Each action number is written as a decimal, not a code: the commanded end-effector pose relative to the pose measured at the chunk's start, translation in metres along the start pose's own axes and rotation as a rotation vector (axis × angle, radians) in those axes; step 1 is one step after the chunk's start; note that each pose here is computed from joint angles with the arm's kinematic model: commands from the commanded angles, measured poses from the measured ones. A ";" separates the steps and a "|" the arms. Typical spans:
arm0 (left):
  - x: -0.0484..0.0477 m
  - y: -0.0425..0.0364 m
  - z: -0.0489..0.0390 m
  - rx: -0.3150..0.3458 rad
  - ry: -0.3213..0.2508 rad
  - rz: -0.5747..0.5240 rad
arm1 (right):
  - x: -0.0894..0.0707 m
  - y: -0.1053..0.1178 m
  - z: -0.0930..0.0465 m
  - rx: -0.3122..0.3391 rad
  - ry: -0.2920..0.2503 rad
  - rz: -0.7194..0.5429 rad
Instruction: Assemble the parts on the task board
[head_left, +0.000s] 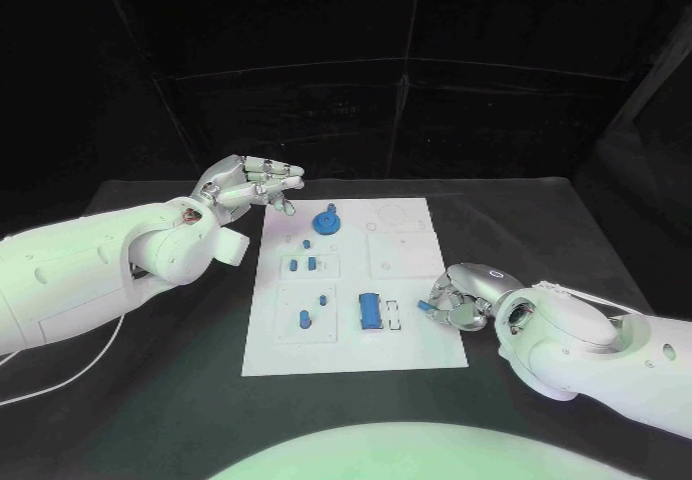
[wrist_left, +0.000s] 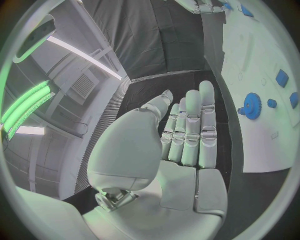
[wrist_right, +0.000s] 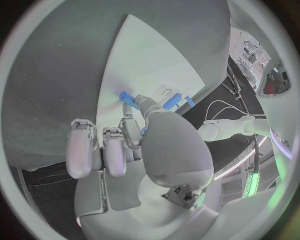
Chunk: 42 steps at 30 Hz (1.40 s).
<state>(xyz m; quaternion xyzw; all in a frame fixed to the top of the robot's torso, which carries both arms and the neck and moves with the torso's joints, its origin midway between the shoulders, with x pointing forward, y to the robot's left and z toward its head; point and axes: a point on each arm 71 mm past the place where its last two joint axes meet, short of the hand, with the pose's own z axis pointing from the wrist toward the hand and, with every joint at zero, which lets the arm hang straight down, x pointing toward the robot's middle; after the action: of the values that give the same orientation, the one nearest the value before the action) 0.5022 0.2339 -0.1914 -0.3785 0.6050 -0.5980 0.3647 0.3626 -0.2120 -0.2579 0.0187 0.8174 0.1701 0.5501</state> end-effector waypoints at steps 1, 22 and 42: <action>0.0016 -0.0013 0.0006 0.008 0.011 -0.008 | -0.006 0.007 -0.002 -0.024 -0.078 0.083; 0.0023 -0.0014 0.0002 0.007 0.013 -0.009 | 0.008 0.028 0.013 0.008 0.010 0.232; 0.0024 -0.0015 -0.0001 0.006 0.016 -0.010 | 0.015 0.034 0.019 0.012 0.076 0.194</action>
<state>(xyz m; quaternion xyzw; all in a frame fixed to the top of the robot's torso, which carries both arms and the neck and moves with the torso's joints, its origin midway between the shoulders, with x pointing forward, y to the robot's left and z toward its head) 0.5013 0.2331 -0.1913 -0.3778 0.6056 -0.5991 0.3628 0.3689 -0.1732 -0.2673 0.1005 0.8279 0.2203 0.5059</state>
